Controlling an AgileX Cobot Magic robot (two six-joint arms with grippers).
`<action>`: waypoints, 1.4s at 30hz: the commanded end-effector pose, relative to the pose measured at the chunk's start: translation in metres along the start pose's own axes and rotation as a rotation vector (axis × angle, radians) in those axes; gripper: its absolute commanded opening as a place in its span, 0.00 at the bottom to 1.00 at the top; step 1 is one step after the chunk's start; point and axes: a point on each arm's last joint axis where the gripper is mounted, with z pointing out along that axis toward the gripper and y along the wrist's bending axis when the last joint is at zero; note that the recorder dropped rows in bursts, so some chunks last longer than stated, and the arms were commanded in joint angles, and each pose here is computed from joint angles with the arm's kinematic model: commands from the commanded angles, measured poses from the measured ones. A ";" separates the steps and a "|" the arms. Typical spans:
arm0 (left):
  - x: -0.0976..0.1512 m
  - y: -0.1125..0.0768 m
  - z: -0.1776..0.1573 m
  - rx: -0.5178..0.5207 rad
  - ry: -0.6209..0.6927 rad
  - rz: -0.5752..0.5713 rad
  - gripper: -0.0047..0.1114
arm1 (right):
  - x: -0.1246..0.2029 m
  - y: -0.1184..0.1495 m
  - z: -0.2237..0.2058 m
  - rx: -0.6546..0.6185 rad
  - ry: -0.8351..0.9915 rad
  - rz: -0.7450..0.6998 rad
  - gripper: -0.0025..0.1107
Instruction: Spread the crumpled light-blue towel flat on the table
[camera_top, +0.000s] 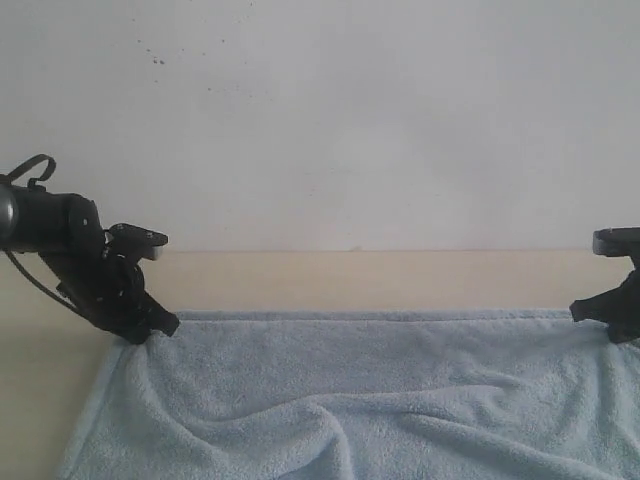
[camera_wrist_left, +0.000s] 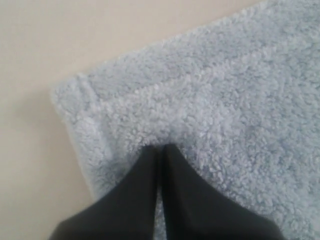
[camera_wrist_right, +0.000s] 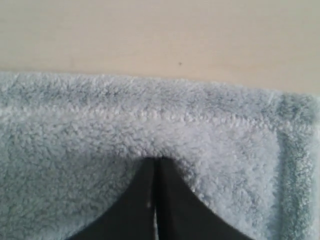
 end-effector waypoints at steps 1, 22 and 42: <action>-0.008 0.006 0.009 -0.036 -0.005 0.050 0.07 | -0.005 -0.005 0.003 0.037 -0.075 -0.008 0.02; 0.003 -0.021 -0.049 0.162 0.003 0.098 0.07 | 0.012 0.006 -0.039 -0.051 0.190 0.025 0.02; 0.015 -0.017 0.020 0.110 0.062 0.207 0.07 | 0.016 -0.001 0.006 0.011 0.077 0.018 0.02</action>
